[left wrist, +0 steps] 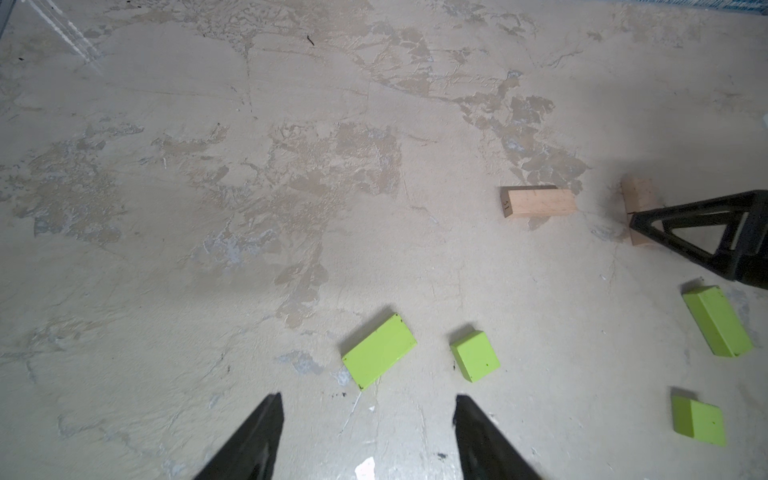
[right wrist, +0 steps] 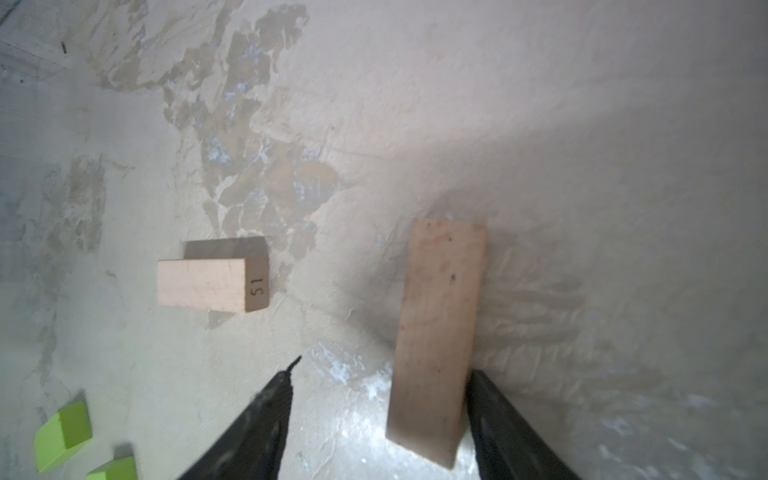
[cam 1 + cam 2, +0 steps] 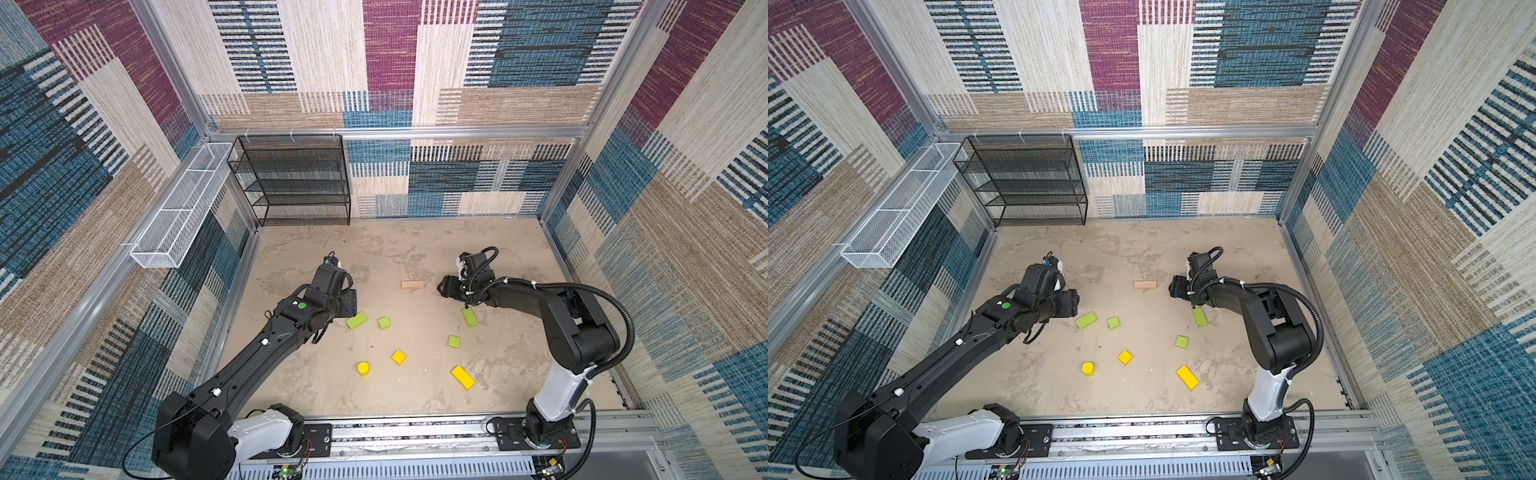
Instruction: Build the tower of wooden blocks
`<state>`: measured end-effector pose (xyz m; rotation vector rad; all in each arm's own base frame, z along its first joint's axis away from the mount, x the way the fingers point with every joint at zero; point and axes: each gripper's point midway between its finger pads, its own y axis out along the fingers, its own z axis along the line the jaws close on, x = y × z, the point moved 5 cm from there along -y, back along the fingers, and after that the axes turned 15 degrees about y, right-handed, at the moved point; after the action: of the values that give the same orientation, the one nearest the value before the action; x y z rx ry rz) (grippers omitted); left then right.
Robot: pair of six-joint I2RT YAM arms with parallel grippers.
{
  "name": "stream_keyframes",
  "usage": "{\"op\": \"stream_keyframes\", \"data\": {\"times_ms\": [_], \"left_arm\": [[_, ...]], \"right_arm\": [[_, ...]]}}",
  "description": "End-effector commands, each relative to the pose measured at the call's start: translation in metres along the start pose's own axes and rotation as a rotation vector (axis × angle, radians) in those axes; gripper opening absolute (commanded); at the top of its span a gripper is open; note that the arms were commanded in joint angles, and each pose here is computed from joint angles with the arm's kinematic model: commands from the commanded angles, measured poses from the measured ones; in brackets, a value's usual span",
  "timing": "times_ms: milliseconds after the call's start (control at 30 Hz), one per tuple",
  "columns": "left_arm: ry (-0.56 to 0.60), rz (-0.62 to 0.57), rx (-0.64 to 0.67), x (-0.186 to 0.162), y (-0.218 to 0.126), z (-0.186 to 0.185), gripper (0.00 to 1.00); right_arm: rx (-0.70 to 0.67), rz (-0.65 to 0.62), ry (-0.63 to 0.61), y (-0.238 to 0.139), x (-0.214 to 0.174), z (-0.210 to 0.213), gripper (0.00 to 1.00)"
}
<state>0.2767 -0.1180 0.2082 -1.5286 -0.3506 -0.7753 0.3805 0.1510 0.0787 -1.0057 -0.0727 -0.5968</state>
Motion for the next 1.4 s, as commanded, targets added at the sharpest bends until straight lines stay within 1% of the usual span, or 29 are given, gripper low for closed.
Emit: {"op": "stream_keyframes", "data": {"times_ms": [0,200,467,567,667,767,833,867,900,1000,1067,1200,1367], "left_arm": [[-0.011,0.009,0.01,-0.001,0.001,0.001,0.7],[-0.003,0.012,0.005,0.001,0.003,0.0,0.7],[-0.001,0.012,0.001,0.003,0.003,-0.001,0.7],[0.0,0.009,0.002,0.003,0.002,-0.001,0.7],[0.0,0.01,0.004,0.003,0.002,0.0,0.7],[0.002,0.014,0.005,0.002,0.004,0.0,0.7],[0.002,0.016,0.007,0.002,0.004,0.0,0.7],[0.004,0.019,0.008,0.001,0.005,0.0,0.7],[0.004,0.02,0.008,0.001,0.005,0.0,0.7],[0.002,0.023,0.005,0.001,0.007,-0.001,0.7],[-0.002,0.025,0.005,0.0,0.007,-0.001,0.7],[-0.006,0.025,0.005,-0.001,0.006,-0.001,0.7],[-0.006,0.015,0.012,0.0,0.002,0.001,0.7]], "right_arm": [[0.039,0.052,0.036,0.002,-0.009,0.005,0.65],[0.058,0.074,0.031,0.005,-0.014,0.016,0.64],[0.054,0.08,0.013,0.007,-0.009,0.032,0.64],[0.057,0.064,0.0,0.0,-0.004,0.039,0.65],[0.031,0.018,-0.018,-0.015,0.006,0.045,0.65],[-0.021,-0.043,-0.058,-0.031,0.018,0.048,0.7],[-0.076,-0.076,-0.099,-0.038,0.026,0.047,0.78],[-0.104,-0.083,-0.128,-0.04,0.029,0.047,0.84],[-0.127,-0.075,-0.167,-0.04,0.032,0.047,0.88],[-0.203,-0.037,-0.251,-0.035,0.035,0.043,0.96],[-0.237,-0.016,-0.301,-0.028,0.036,0.038,1.0],[-0.273,0.026,-0.369,-0.012,0.035,0.031,0.99],[-0.263,0.05,-0.399,0.003,0.036,0.03,0.99]]}}
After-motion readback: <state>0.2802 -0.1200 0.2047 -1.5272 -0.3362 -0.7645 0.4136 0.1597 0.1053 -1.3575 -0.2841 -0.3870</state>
